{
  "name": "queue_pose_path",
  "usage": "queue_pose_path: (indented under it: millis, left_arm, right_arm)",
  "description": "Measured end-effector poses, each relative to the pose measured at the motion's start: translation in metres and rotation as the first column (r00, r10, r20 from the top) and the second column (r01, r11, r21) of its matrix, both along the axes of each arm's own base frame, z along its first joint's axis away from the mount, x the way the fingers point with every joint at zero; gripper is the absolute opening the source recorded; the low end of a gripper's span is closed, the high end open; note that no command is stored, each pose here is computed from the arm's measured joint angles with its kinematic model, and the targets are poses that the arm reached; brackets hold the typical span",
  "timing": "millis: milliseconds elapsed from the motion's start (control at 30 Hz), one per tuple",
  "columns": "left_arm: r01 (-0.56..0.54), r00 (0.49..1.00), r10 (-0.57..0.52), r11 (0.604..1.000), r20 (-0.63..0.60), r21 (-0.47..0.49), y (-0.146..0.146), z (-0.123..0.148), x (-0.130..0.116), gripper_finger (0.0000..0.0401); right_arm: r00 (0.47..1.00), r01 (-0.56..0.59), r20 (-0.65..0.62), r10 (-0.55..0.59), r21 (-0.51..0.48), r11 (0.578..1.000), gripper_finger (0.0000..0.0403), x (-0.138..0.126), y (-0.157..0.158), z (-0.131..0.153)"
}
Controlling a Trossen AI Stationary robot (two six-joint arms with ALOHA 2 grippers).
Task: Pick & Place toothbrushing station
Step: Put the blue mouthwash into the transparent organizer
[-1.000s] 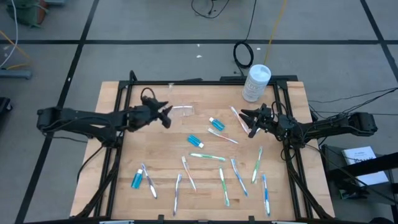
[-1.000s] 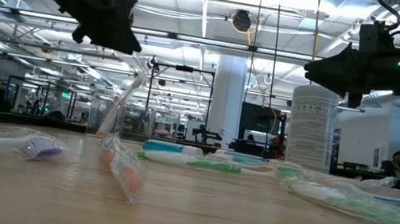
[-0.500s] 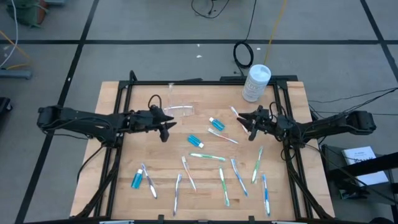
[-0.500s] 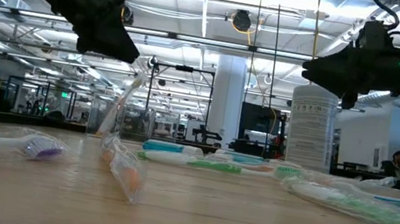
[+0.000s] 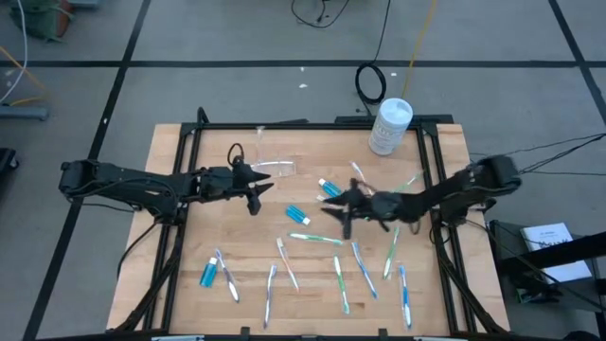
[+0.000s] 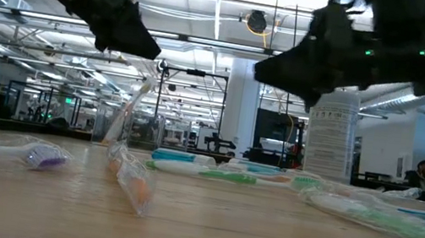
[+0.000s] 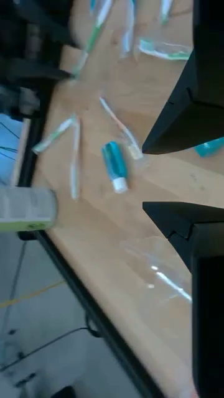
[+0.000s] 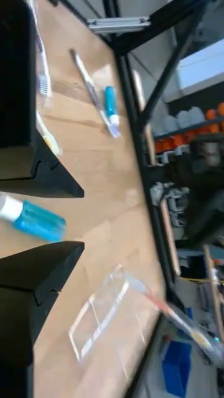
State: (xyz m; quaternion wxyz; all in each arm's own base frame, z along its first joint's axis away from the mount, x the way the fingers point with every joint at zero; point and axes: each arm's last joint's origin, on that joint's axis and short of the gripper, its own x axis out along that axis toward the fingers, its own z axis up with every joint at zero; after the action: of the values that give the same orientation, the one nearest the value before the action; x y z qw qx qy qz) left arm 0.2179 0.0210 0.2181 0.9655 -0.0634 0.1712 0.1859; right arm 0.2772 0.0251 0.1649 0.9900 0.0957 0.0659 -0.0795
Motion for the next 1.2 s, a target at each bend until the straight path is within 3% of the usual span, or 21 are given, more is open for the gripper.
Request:
queue_pose_path:
  millis: [167, 333, 500, 800, 1200]
  left_arm:
    - [0.009, 1.000, -0.009, 1.000, 0.025, 0.025, 0.000, 0.003, 0.001, 0.0136]
    - [0.007, 1.000, -0.007, 1.000, 0.019, 0.016, 0.000, 0.002, 0.001, 0.0136]
    - [0.004, 1.000, -0.005, 1.000, 0.021, 0.009, 0.000, 0.002, 0.001, 0.0136]
    - [-0.005, 1.000, 0.005, 1.000, 0.031, -0.018, 0.000, 0.002, 0.001, 0.0136]
    - [-0.006, 0.999, 0.006, 1.000, 0.034, -0.017, 0.000, 0.002, 0.001, 0.0136]
  right_arm:
    - [0.997, -0.012, -0.077, 0.012, -0.006, 1.000, 0.0114, 0.039, 0.011, -0.024]
    - [0.985, 0.065, -0.157, -0.071, -0.046, 0.997, 0.0114, 0.059, 0.018, -0.050]
    - [0.974, 0.109, -0.204, -0.101, 0.029, 0.994, 0.0114, 0.064, 0.021, -0.065]
    - [0.965, 0.111, -0.247, -0.093, 0.061, 0.992, 0.0114, 0.062, 0.025, -0.081]
    - [0.950, 0.088, -0.304, -0.078, 0.019, 0.996, 0.0114, 0.067, 0.024, -0.100]
